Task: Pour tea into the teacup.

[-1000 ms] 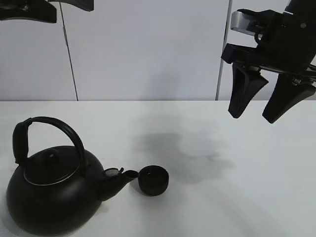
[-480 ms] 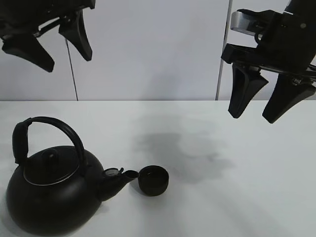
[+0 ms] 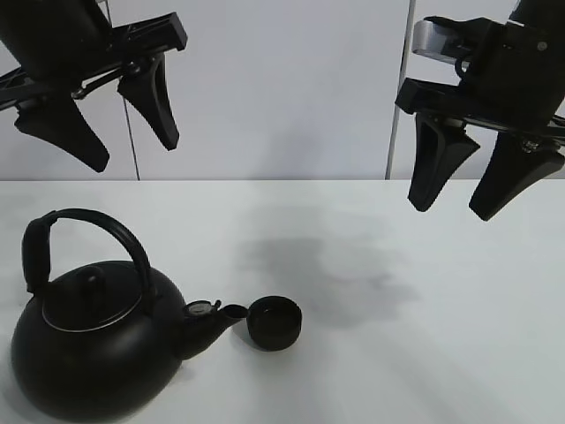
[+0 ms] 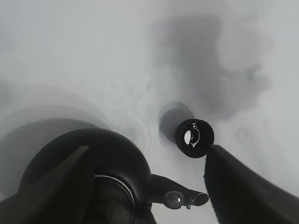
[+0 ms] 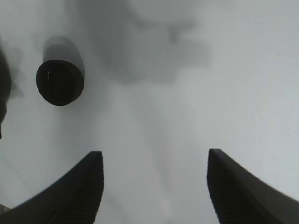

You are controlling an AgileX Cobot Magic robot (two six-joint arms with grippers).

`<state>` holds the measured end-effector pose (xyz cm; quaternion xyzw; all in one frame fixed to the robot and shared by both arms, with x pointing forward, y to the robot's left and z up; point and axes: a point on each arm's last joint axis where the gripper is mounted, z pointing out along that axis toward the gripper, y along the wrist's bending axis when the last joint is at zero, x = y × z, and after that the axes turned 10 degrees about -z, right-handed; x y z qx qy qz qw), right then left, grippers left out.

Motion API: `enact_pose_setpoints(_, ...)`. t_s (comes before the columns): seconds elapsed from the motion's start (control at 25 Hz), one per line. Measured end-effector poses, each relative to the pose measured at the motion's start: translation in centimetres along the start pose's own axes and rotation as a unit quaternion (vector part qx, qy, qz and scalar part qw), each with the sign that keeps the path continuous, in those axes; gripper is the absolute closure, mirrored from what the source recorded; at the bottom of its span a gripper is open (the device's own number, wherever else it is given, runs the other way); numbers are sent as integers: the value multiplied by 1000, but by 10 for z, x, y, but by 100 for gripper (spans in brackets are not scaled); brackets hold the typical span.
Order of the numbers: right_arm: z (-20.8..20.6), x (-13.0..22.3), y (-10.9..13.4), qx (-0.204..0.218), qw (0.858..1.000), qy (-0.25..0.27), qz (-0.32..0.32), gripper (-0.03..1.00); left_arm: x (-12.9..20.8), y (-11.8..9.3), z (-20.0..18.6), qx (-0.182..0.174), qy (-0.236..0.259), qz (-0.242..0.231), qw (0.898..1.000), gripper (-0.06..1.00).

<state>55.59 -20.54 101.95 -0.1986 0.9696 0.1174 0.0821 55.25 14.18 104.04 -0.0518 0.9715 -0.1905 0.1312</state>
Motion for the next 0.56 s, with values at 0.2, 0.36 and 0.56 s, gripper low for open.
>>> enact_pose_setpoints(0.2, 0, 0, 0, 0, 1000, 0, 0, 52, 0, 0, 0, 0, 1, 1, 1000, 46)
enact_pose_setpoints(0.36, 0, 0, 0, 0, 1000, 0, 0, 52, 0, 0, 0, 0, 1, 1, 1000, 46)
enact_pose_setpoints(0.56, 0, 0, 0, 0, 1000, 0, 0, 52, -1, 0, 0, 2, -4, 1, 1000, 46)
